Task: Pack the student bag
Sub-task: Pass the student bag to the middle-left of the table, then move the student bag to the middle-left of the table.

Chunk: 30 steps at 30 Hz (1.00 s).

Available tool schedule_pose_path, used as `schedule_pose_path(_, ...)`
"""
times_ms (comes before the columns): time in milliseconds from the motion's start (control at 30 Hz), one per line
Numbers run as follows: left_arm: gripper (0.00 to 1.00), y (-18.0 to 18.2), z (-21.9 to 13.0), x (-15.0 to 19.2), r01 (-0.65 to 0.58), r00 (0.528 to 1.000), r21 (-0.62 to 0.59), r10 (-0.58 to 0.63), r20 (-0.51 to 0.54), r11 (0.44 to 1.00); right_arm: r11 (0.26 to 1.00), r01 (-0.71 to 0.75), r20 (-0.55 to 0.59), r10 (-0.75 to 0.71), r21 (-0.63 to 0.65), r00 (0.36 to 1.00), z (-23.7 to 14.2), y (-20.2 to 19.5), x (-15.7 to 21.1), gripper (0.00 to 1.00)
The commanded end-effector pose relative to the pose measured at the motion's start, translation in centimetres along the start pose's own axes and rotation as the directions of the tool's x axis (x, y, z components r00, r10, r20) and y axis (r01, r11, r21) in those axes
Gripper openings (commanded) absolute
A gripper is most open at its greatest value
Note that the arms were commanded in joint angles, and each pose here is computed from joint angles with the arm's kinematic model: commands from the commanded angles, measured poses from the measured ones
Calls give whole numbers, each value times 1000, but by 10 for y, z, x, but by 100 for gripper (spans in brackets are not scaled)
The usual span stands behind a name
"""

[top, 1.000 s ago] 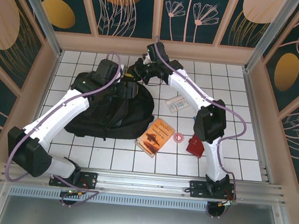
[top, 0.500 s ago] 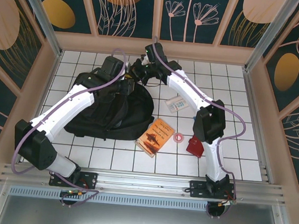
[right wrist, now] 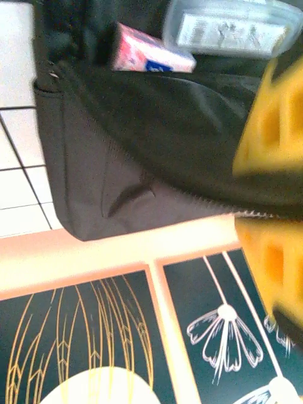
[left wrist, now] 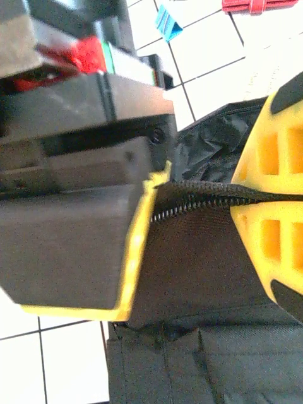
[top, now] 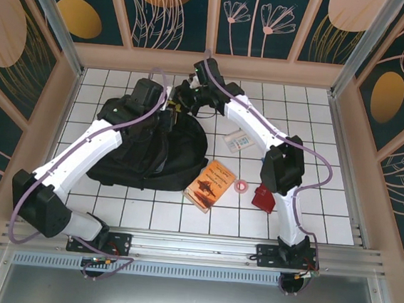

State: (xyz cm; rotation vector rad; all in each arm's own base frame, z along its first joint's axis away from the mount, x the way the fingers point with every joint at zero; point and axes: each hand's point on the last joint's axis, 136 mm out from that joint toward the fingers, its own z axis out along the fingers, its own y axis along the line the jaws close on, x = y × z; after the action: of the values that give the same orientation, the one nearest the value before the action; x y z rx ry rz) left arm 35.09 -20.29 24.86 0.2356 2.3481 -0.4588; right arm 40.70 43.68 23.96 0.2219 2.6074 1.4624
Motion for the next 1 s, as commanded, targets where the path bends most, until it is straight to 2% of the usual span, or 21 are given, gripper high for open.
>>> schedule_pose_path(0, 0, 2, -21, -7, -4, 998, -4, 4, 68, 1000, 993, 101, 166, -91, -53, 982, -57, 35, -25, 51)
schedule_pose_path(67, 0, 3, -26, -7, 8, 996, -3, -8, 84, 1000, 988, 138, 223, -119, -72, 967, -79, 40, -30, 65)
schedule_pose_path(167, 0, 7, -33, -13, 21, 993, -28, -18, 113, 999, 983, 178, 285, -157, -48, 945, -105, 34, -33, 74)
schedule_pose_path(233, 0, 9, -36, -17, 21, 992, -40, -16, 128, 999, 977, 212, 307, -205, 10, 929, -113, 21, -32, 75)
schedule_pose_path(367, 0, 11, -38, -24, 11, 986, -58, -2, 164, 998, 964, 208, 309, -252, 168, 917, -116, -35, -21, 73)
schedule_pose_path(433, 0, 10, -37, -25, -10, 985, -51, 18, 170, 999, 956, 208, 268, -259, 207, 928, -109, -65, -8, 73)
schedule_pose_path(567, 0, 9, -32, -30, -36, 981, -52, 45, 188, 998, 902, 161, 160, -243, 401, 957, -87, -142, 11, 74)
schedule_pose_path(633, 0, 6, -28, -32, -44, 981, -46, 52, 185, 998, 889, 141, 113, -209, 435, 971, -74, -171, 20, 75)
schedule_pose_path(700, 0, 4, -23, -37, -53, 981, -41, 60, 187, 998, 892, 128, 88, -183, 433, 979, -60, -185, 29, 73)
schedule_pose_path(767, 0, 2, -20, -46, -59, 978, -43, 66, 196, 997, 881, 123, 72, -174, 456, 982, -47, -195, 36, 63)
schedule_pose_path(967, 0, -7, -19, -74, -92, 967, -44, 100, 235, 995, 858, 112, 76, -173, 500, 982, -30, -202, 47, 50)
